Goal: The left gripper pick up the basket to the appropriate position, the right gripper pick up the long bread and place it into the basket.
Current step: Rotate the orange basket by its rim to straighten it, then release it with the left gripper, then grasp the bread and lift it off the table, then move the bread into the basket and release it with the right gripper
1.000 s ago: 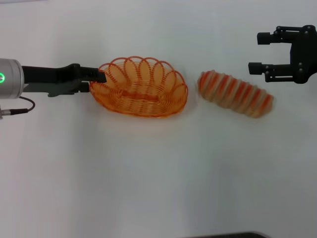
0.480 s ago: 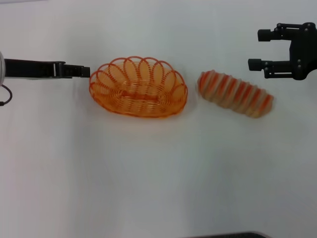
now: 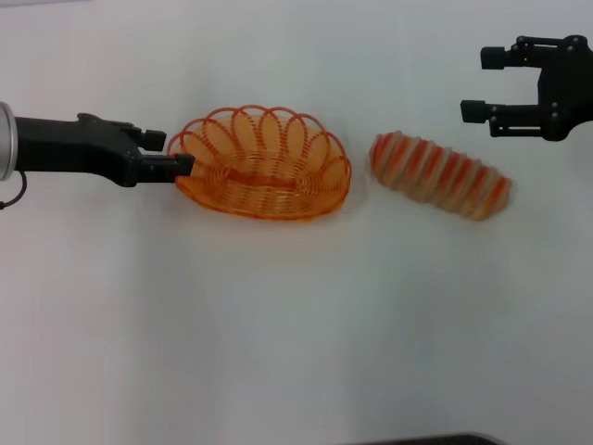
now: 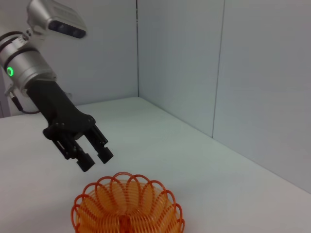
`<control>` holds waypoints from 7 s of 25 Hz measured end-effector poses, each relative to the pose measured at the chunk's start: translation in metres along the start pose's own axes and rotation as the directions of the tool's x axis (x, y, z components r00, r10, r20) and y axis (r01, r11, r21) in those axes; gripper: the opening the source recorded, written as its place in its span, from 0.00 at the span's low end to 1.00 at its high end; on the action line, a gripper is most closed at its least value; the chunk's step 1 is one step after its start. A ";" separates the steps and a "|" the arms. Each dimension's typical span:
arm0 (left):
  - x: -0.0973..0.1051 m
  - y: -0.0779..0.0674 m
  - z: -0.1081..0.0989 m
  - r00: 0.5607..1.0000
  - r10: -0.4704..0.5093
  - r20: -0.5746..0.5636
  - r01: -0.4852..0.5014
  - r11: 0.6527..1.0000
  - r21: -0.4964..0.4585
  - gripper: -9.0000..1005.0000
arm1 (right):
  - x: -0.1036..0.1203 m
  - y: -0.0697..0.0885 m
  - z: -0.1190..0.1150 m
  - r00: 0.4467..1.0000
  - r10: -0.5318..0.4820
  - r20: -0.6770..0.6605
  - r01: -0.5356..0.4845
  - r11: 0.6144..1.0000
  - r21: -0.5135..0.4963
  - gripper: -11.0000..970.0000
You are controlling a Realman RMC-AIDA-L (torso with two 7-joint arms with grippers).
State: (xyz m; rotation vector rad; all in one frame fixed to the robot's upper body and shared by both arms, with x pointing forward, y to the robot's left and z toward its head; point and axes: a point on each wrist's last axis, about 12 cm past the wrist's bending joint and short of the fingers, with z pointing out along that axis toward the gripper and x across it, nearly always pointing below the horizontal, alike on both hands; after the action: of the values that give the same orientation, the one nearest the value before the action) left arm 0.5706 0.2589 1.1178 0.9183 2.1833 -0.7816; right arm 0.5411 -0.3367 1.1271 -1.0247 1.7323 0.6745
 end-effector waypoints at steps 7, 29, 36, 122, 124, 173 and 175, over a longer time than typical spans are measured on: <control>-0.006 -0.015 -0.014 0.992 0.124 -0.004 -0.123 0.987 0.105 0.59 | -0.001 -0.002 -0.001 0.998 0.012 0.057 -0.015 0.999 0.044 0.80; 0.024 -0.034 -0.039 0.955 0.239 0.177 -0.276 0.933 0.229 0.60 | -0.008 -0.015 0.012 0.947 0.320 0.029 -0.321 0.943 0.083 0.80; 0.026 -0.035 -0.040 0.959 0.238 0.154 -0.271 0.931 0.246 0.59 | -0.013 -0.014 0.008 0.935 0.338 -0.103 -0.340 0.940 0.000 0.80; 0.058 -0.032 -0.044 0.988 0.126 0.094 -0.144 0.965 0.220 0.59 | -0.054 -0.007 0.133 0.600 0.102 -0.793 -0.106 0.993 0.048 0.88; 0.058 -0.032 -0.044 0.988 0.125 0.093 -0.143 0.965 0.221 0.58 | -0.052 -0.007 0.135 0.597 0.104 -0.795 -0.106 0.993 0.050 0.87; 0.061 -0.027 -0.052 0.988 0.092 0.126 -0.114 0.976 0.183 0.58 | -0.182 0.025 0.193 0.579 -0.262 -0.772 0.188 0.964 -0.186 0.46; 0.061 -0.027 -0.053 0.988 0.091 0.128 -0.114 0.977 0.179 0.58 | -0.185 0.031 0.198 0.576 -0.280 -0.768 0.195 0.959 -0.203 0.45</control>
State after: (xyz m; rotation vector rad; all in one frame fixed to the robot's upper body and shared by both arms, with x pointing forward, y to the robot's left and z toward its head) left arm 0.4995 0.3047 1.1130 1.0403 1.9676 -0.9766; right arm 0.6365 -0.1007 1.2250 -1.7803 2.2488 0.0847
